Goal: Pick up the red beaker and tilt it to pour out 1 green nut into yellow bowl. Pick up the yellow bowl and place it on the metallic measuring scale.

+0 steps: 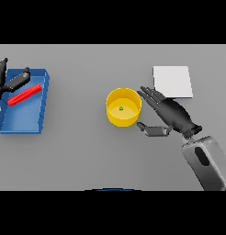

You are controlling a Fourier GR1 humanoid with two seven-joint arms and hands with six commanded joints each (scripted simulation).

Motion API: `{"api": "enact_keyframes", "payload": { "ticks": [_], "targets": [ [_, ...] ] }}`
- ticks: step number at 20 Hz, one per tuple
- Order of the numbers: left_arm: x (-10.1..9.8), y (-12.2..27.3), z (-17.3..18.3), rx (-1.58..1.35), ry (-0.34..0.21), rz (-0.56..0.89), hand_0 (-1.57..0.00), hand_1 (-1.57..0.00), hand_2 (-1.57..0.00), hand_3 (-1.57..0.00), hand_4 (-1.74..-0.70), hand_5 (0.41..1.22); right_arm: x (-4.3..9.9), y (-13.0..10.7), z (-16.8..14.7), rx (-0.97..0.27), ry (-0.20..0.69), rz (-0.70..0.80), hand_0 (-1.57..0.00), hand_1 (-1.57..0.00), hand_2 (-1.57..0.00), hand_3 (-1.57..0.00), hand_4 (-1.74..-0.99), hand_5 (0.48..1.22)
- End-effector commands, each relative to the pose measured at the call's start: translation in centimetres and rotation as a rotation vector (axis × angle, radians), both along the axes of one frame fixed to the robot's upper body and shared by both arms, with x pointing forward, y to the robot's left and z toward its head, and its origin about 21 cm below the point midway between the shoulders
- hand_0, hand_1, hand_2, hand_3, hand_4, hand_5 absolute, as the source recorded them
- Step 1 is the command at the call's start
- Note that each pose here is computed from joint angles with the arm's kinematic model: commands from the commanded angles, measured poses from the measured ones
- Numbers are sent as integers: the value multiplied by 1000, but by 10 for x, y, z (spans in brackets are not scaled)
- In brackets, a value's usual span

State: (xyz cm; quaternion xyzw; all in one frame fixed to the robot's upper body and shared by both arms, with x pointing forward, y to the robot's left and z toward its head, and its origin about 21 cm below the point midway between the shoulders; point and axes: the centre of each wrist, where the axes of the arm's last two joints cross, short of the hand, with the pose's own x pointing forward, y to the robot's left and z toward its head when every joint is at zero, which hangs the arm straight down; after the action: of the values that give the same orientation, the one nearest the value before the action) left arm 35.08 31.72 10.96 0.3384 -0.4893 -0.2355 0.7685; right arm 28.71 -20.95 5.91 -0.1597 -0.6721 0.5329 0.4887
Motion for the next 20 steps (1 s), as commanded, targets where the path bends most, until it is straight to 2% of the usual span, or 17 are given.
{"api": "enact_keyframes", "payload": {
  "ticks": [1,3,11,16,20],
  "targets": [
    [-2,0,-2,-2,-1,-11,-1,-1,-1,-1,-793,716,5,6,4,-44,-9,34,1,1,1,1,-1276,666],
    [0,-3,-1,-4,-6,-18,0,0,0,0,-795,721,17,13,5,-114,-10,83,1,1,1,1,-1269,662],
    [0,1,-1,7,-5,-20,1,1,1,1,-796,716,46,36,7,-293,38,259,1,1,1,1,-1261,685],
    [1,0,1,1,-7,-23,1,1,1,1,-795,729,56,54,-1,-343,97,332,1,1,1,1,-1243,682],
    [4,0,1,4,-7,-30,1,1,1,1,-797,734,59,62,-8,-404,137,359,1,1,1,1,-1281,674]
  ]
}}
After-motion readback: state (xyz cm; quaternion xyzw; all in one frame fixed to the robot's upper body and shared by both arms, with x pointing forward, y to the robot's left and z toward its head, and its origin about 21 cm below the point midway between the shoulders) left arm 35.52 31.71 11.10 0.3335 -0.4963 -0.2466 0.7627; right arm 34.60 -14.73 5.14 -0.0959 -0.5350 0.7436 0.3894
